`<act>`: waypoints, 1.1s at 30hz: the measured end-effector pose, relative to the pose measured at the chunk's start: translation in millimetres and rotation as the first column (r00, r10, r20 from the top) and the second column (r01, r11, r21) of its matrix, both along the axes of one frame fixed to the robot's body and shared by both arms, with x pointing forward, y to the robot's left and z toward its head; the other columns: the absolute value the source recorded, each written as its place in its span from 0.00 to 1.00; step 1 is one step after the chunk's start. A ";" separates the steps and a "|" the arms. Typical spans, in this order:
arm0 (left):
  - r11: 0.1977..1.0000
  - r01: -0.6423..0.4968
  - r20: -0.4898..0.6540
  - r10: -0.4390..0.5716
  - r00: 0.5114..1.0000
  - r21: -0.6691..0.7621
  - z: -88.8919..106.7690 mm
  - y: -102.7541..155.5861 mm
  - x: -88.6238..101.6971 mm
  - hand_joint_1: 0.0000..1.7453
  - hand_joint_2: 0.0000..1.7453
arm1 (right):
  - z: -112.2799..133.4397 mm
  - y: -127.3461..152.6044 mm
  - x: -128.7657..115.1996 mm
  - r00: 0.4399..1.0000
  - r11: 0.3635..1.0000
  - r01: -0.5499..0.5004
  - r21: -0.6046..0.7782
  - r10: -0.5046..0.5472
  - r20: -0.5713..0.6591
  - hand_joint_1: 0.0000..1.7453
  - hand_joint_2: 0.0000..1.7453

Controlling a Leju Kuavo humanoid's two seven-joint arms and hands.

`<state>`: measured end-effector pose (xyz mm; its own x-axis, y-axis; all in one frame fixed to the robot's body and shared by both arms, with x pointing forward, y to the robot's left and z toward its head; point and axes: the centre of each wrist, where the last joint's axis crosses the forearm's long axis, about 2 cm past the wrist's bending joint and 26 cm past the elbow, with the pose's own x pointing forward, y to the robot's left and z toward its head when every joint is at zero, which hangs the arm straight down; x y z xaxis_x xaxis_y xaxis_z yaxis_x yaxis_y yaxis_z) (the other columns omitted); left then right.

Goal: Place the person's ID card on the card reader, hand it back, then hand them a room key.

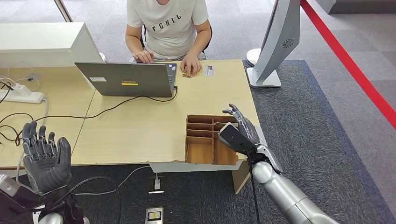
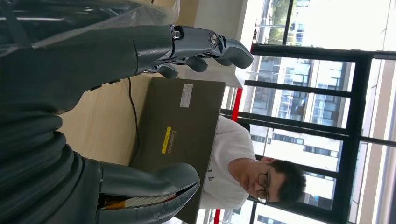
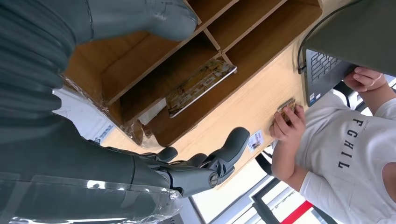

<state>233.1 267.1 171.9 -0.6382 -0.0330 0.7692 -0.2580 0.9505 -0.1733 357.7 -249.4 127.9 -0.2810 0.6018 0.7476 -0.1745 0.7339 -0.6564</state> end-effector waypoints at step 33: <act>1.000 0.018 0.011 -0.018 1.000 -0.019 4.3 -4.2 4.7 0.00 1.00 | -11.6 -13.7 9.9 0.998 0.996 0.064 -0.054 -0.066 -0.024 1.00 1.00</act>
